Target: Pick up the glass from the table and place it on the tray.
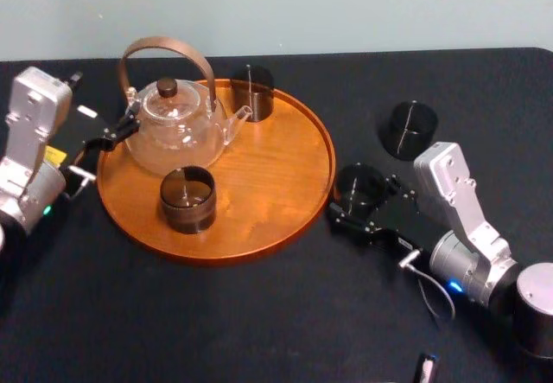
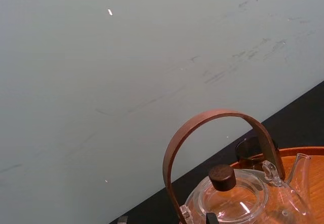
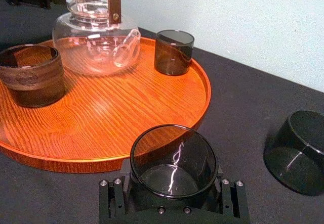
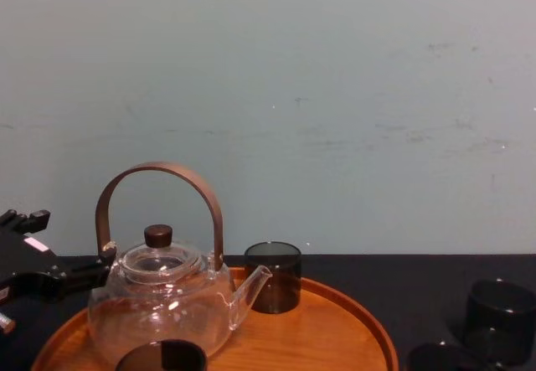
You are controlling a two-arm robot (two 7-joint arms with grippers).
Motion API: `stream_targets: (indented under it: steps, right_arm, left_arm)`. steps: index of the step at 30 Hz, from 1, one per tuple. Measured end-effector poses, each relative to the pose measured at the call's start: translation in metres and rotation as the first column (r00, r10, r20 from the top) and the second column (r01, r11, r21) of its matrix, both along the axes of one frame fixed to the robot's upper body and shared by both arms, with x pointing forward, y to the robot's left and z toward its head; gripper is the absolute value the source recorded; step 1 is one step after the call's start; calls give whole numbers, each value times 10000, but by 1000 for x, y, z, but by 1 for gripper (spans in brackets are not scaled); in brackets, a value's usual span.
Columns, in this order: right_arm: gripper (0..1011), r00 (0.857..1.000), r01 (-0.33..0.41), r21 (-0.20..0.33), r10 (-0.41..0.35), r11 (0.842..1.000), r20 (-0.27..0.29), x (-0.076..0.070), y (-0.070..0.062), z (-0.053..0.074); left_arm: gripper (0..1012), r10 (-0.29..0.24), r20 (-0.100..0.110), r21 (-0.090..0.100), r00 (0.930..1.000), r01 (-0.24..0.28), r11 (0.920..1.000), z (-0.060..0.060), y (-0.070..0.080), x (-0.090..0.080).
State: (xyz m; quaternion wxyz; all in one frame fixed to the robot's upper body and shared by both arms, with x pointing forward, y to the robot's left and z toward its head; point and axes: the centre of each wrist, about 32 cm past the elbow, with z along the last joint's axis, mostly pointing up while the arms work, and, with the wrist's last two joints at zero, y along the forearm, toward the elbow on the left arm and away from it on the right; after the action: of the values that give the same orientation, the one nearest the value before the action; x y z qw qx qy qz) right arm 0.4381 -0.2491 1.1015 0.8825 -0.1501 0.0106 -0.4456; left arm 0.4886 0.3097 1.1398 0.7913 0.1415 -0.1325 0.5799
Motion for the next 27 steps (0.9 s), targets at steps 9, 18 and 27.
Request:
stream_targets:
  steps: [9, 18, 27]
  right_arm:
    - [916, 9993, -187, 92, 184, 9998, 335, -1, -2, 18]
    - [916, 9970, -435, 25, 432, 9991, 646, 2, 6, 36]
    - [916, 9910, -1115, -36, 1114, 9938, 745, 16, 31, 40]
  left_arm:
    - [1001, 0, 0, 0, 10000, 0, 10000, 0, 0, 0]
    - [1001, 0, 0, 0, 10000, 0, 10000, 0, 0, 0]
    - [1001, 0, 0, 0, 10000, 0, 10000, 0, 0, 0]
